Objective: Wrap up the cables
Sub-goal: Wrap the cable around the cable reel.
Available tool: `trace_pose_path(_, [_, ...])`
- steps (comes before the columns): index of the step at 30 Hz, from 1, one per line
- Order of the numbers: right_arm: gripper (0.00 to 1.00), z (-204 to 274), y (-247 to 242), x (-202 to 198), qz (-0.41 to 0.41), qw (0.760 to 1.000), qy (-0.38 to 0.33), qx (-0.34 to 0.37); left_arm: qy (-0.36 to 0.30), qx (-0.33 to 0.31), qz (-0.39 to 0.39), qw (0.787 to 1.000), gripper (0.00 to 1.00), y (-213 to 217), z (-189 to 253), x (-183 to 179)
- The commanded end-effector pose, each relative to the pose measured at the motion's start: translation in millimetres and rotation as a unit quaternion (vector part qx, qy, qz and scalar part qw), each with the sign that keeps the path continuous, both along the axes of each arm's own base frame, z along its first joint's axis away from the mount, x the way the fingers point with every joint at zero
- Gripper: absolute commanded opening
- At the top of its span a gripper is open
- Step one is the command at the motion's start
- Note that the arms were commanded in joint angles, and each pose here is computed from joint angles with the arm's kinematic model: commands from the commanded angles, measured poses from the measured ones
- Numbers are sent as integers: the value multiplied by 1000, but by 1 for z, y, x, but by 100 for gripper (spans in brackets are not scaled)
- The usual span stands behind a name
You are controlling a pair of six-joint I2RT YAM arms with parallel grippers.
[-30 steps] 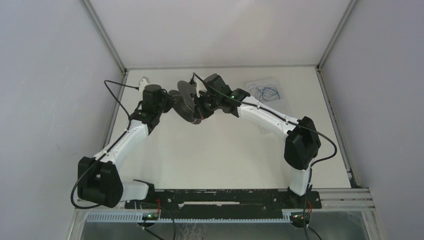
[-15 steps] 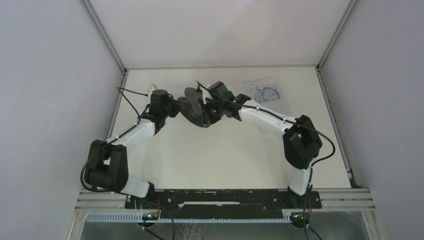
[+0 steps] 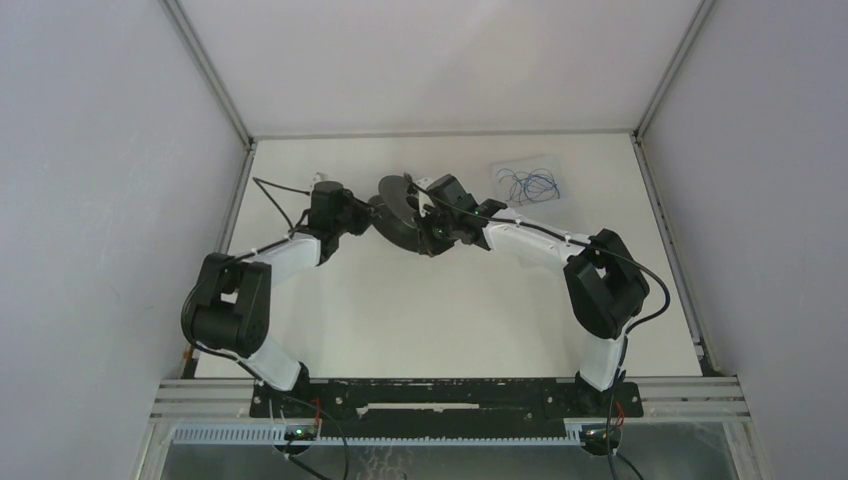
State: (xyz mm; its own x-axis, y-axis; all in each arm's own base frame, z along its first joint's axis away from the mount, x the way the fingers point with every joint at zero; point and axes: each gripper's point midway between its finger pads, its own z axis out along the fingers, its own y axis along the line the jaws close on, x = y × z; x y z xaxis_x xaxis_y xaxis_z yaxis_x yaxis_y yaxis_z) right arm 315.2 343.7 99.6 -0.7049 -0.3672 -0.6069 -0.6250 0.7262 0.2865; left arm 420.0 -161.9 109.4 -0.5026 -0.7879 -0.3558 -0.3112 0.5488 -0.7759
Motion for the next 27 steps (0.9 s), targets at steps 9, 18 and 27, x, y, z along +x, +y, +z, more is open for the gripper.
trace_pose_path(9, [0, 33, -1, 29, -38, 996, -57, 56, 16, -38, -55, 998, 19, -24, -17, -12])
trace_pose_path(18, [0, 11, -15, 33, -64, 996, -46, 49, 38, -29, -55, 997, 23, -21, -37, -18])
trace_pose_path(27, [0, -12, -17, 27, -74, 995, -24, 65, 58, -19, -57, 997, 24, -20, -57, -23])
